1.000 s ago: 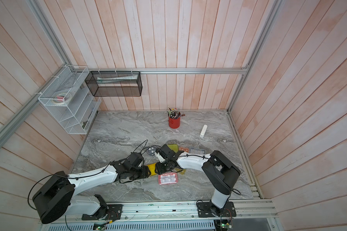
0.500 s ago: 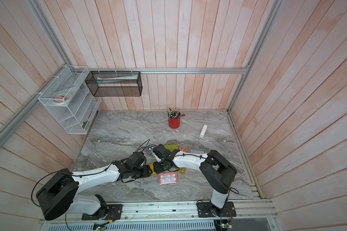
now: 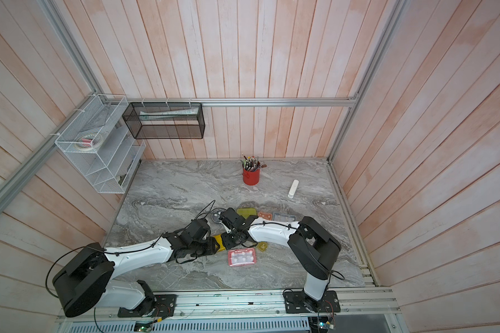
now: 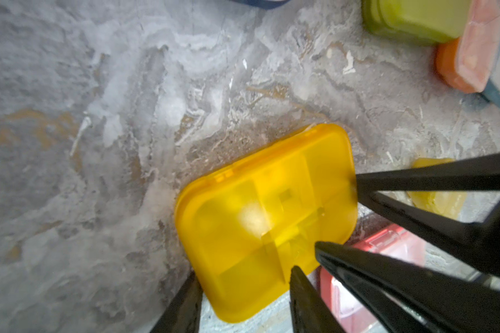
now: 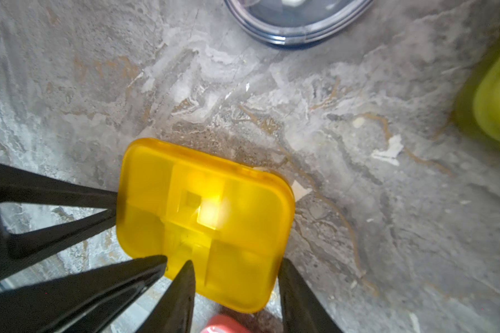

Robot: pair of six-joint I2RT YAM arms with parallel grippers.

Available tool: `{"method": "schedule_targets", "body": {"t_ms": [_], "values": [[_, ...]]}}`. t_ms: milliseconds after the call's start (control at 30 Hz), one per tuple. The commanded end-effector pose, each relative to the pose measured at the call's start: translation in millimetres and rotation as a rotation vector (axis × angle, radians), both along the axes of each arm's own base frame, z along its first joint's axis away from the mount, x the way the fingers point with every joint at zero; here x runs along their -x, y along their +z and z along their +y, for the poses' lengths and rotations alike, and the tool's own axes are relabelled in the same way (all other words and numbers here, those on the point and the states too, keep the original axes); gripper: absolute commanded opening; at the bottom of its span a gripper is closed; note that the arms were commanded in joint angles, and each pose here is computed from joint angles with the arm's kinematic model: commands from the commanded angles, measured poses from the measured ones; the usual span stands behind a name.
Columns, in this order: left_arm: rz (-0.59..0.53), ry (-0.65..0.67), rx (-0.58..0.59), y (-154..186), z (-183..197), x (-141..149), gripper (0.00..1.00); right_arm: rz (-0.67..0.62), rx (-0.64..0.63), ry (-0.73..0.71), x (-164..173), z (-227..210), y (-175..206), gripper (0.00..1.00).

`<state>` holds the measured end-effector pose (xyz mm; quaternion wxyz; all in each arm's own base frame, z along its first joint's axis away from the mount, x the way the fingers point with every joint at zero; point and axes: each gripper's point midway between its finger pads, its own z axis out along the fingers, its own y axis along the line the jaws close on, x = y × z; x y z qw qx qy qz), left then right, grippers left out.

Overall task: Close pillboxes
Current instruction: Close the lid on the pillbox.

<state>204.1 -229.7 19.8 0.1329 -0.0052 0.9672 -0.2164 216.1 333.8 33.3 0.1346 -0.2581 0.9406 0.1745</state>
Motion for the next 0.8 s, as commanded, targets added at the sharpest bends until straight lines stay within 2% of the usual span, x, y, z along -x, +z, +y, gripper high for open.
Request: {"method": "schedule_targets", "body": {"t_ms": [0,333,500,633,767], "values": [[0.312,-0.040,-0.399,-76,88,84,0.48,0.017,0.287,-0.010,13,-59,-55,0.47],[0.317,-0.053,-0.421,-77,87,84,0.47,-0.003,0.256,0.039,18,-54,-61,0.50],[0.321,-0.056,-0.426,-78,87,84,0.43,-0.017,0.301,0.049,18,-59,-68,0.49],[0.321,-0.056,-0.431,-77,87,84,0.43,-0.021,0.305,0.050,18,-59,-67,0.51],[0.297,-0.040,-0.400,-71,84,81,0.48,-0.031,0.245,0.044,15,-49,-53,0.53]]}}
